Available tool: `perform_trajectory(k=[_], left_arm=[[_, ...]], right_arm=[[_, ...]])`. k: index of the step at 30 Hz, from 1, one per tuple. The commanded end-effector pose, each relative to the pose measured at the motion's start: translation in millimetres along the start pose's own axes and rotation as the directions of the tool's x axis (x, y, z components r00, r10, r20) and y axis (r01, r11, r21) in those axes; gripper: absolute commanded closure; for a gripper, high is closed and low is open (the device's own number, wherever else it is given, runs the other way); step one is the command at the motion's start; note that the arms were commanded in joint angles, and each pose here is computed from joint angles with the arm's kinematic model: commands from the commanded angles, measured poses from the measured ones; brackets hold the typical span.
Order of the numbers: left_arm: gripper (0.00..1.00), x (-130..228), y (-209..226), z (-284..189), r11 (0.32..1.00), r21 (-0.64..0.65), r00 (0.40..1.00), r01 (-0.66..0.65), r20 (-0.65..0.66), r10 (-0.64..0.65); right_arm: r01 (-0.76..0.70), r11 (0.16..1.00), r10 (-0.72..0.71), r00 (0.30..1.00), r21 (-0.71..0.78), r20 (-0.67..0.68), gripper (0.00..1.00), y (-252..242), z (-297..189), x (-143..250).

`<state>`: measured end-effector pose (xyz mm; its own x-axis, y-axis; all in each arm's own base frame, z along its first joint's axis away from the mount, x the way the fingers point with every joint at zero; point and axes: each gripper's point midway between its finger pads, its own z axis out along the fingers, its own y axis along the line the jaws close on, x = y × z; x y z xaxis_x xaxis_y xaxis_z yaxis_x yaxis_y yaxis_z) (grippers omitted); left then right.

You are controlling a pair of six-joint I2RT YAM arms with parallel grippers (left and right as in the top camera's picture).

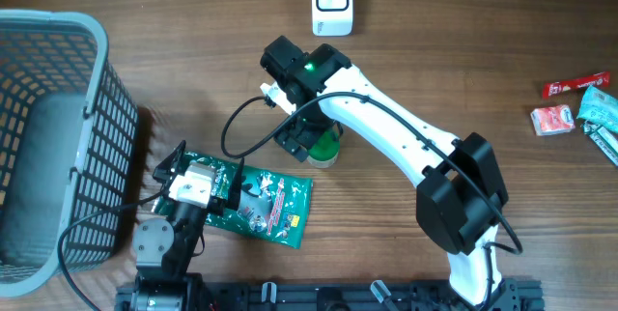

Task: Scan the item barcode

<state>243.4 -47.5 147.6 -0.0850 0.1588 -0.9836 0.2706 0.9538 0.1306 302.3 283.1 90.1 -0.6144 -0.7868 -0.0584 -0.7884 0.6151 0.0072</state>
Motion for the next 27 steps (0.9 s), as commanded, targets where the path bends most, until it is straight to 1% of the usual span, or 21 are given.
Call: perform_trajectory(k=[1,3,5,7,9,14,15,17,19,20,21,23,24,25,26,27], left_arm=[[0.0,1,-3,0,1.0,0.016,1.0,0.006,0.003,-0.006],[0.0,0,-3,0,1.0,0.016,1.0,0.005,0.003,-0.006],[0.0,1,-3,0,1.0,0.016,1.0,0.006,0.002,-0.006],[0.0,1,-3,0,1.0,0.016,1.0,0.006,0.003,-0.006],[0.0,1,-3,0,1.0,0.016,1.0,0.006,0.003,-0.006],[0.0,0,-3,0,1.0,0.016,1.0,0.006,0.003,-0.006],[0.0,1,-3,0,1.0,0.016,1.0,0.006,0.003,-0.006],[0.0,1,-3,0,1.0,0.016,1.0,0.006,0.003,-0.006],[0.0,1,-3,0,1.0,0.016,1.0,0.006,0.003,-0.006],[0.0,1,-3,0,1.0,0.016,1.0,0.006,0.002,-0.006],[0.0,1,-3,0,1.0,0.016,1.0,0.006,0.002,-0.006],[0.0,0,-3,0,1.0,0.016,1.0,0.006,0.003,-0.006],[0.0,1,-3,0,1.0,0.016,1.0,0.006,0.002,-0.006],[0.0,1,-3,0,1.0,0.016,1.0,0.006,0.003,-0.006],[0.0,0,-3,0,1.0,0.016,1.0,0.006,0.003,-0.006],[0.0,1,-3,0,1.0,0.016,1.0,0.006,0.003,-0.006]], right_arm=[[-0.017,1.0,0.018,0.999,0.016,-0.033,0.0,-3,12,6],[-0.07,0.997,0.071,0.997,0.021,-0.043,0.01,-6,28,12],[-0.14,0.99,0.141,0.99,0.028,-0.014,0.0,-11,41,9],[-0.288,0.954,0.288,0.958,0.083,0.01,0.0,-27,41,8],[-0.347,0.933,0.347,0.938,0.092,0.011,0.0,-29,42,11],[-0.32,0.943,0.327,0.942,0.088,-0.079,0.01,-20,79,44],[-0.294,0.954,0.299,0.95,0.06,-0.088,0.0,-15,80,44],[-0.295,0.955,0.296,0.952,0.023,-0.08,0.01,-10,81,40],[-0.294,0.956,0.295,0.954,0.021,-0.059,0.06,-10,84,36],[-0.268,0.963,0.269,0.962,0.018,-0.05,0.11,-11,84,34],[-0.261,0.965,0.261,0.964,0.024,-0.043,0.13,-12,84,33],[-0.237,0.971,0.238,0.971,0.023,-0.037,0.13,-13,84,31],[-0.22,0.975,0.221,0.975,0.022,-0.036,0.17,-13,84,31],[-0.226,0.974,0.226,0.973,0.018,-0.036,0.17,-12,84,31],[-0.263,0.965,0.263,0.964,0.02,-0.038,0.19,-12,84,31],[-0.341,0.94,0.341,0.939,0.024,-0.041,0.2,-13,83,33]])
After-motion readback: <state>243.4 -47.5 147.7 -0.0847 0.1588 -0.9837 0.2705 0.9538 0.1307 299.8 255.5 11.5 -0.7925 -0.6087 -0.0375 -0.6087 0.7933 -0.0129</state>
